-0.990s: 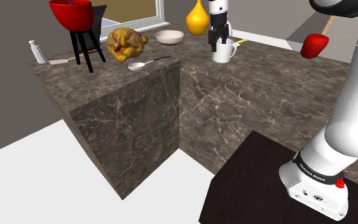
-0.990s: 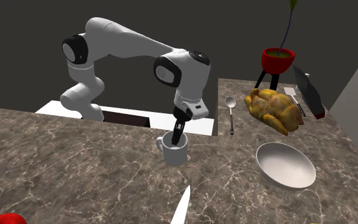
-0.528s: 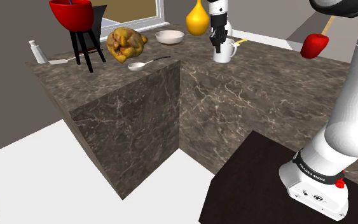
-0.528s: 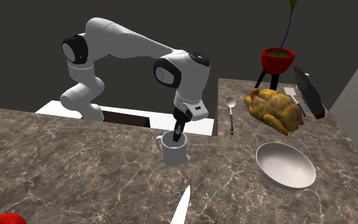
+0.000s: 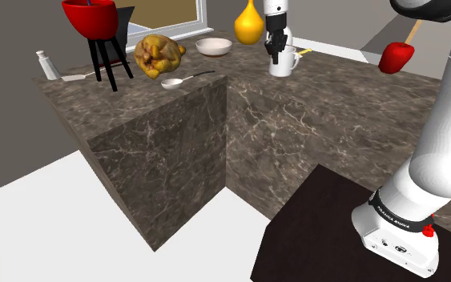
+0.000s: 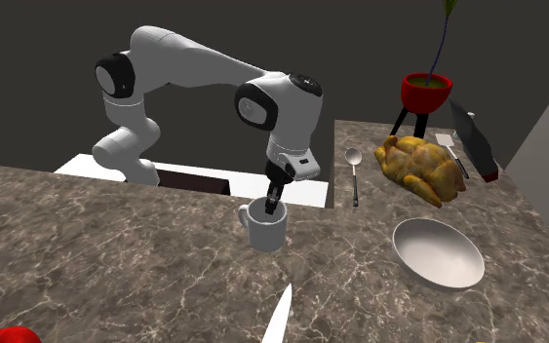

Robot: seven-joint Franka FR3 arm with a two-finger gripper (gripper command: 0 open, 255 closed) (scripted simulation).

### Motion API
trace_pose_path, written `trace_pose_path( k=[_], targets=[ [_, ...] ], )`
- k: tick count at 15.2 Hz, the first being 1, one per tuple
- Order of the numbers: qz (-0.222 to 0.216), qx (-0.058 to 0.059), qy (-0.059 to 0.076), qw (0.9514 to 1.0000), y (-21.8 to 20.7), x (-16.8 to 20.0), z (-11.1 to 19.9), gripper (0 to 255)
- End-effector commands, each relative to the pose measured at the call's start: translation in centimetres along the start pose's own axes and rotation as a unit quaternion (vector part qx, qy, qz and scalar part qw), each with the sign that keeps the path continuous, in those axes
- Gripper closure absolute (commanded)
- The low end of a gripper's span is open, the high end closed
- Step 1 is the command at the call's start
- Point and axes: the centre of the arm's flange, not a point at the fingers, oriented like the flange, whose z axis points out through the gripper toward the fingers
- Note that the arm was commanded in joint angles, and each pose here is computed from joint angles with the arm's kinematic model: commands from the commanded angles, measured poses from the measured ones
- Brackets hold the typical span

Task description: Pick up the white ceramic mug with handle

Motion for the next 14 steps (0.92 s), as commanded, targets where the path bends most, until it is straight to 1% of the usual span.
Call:
trace_pose_path(
  k=[1, 12, 14],
  targets=[
    [0.0, 0.0, 0.0, 1.0, 0.0, -0.2, -1.0, 255],
    [0.0, 0.0, 0.0, 1.0, 0.2, -1.4, -6.6, 255],
    [0.0, 0.0, 0.0, 1.0, 0.2, -1.4, -6.7, 255]
  ],
)
